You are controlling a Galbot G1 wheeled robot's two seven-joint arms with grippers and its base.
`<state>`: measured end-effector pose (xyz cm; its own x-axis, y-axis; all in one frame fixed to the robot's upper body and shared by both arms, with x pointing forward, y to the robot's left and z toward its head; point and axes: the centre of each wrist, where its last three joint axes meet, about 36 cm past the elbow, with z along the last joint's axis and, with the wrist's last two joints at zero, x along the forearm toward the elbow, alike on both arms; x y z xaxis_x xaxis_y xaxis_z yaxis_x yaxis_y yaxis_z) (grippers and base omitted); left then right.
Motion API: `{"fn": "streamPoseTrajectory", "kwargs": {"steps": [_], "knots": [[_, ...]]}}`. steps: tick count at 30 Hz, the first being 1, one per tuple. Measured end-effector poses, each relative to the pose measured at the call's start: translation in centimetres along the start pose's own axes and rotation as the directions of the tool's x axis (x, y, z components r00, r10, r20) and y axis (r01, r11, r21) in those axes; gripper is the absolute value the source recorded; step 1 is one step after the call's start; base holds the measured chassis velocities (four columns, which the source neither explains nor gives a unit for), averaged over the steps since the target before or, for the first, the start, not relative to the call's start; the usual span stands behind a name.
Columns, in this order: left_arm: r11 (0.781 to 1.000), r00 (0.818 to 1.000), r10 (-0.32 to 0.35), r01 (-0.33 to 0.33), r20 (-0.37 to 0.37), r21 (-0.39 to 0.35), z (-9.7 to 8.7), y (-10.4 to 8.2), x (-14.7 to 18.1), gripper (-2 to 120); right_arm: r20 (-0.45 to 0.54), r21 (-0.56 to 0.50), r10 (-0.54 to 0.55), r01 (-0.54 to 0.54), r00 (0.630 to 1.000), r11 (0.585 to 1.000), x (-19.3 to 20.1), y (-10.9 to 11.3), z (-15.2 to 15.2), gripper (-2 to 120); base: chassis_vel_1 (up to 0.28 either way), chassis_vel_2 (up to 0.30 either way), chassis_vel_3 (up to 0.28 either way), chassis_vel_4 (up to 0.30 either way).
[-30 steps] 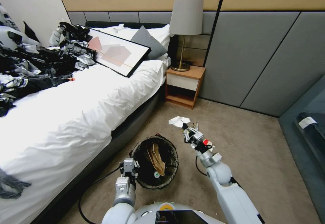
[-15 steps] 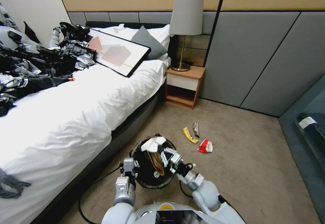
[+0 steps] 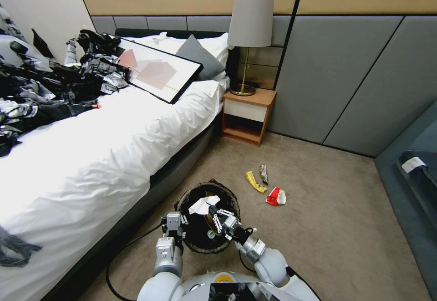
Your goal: Pick up the trash bin, then pick up the garbage from the floor and place it into the trash bin.
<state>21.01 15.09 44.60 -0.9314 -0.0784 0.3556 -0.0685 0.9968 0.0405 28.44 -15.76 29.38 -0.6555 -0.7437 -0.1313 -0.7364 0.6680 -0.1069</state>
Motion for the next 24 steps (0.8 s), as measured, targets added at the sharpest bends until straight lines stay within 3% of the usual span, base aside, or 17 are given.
{"fn": "streamPoseTrajectory", "kwargs": {"steps": [6,8,12,15,19,20,24], "knots": [[1.0,1.0,0.0,0.0,0.001,0.0,0.0,0.0,0.0,0,-0.009,0.025,0.012,-0.012,1.0,1.0,0.2,-0.6,0.0,2,0.0,0.0,0.0,0.0],[1.0,1.0,0.0,0.0,0.001,0.0,0.0,0.0,0.0,0,-0.01,0.035,0.016,-0.015,1.0,0.999,0.2,-0.8,-0.3,15,0.0,0.0,0.0,0.0],[1.0,1.0,0.0,0.0,0.002,0.001,-0.1,0.0,0.0,0,-0.01,0.037,0.018,-0.018,1.0,0.999,0.3,-0.9,-0.3,25,0.0,0.0,0.0,0.0],[1.0,1.0,0.001,-0.001,0.002,0.0,-0.1,0.0,0.0,0,-0.011,0.038,0.02,-0.019,1.0,0.999,0.3,-0.9,-0.3,41,0.0,0.0,0.0,0.0],[1.0,1.0,0.0,0.0,0.003,0.0,-0.1,0.0,0.0,0,-0.011,0.039,0.02,-0.019,1.0,0.999,0.3,-1.0,-0.3,49,0.0,0.0,0.0,0.0],[1.0,1.0,0.0,0.0,0.003,0.001,-0.1,0.0,0.0,0,-0.011,0.04,0.019,-0.019,1.0,0.999,0.3,-1.1,-0.4,57,0.0,0.0,0.0,0.0],[1.0,1.0,0.001,-0.001,0.005,0.001,-0.2,0.1,0.1,0,-0.013,0.043,0.02,-0.019,1.0,0.999,0.5,-1.2,-0.5,70,0.0,0.0,0.0,0.0]]}}
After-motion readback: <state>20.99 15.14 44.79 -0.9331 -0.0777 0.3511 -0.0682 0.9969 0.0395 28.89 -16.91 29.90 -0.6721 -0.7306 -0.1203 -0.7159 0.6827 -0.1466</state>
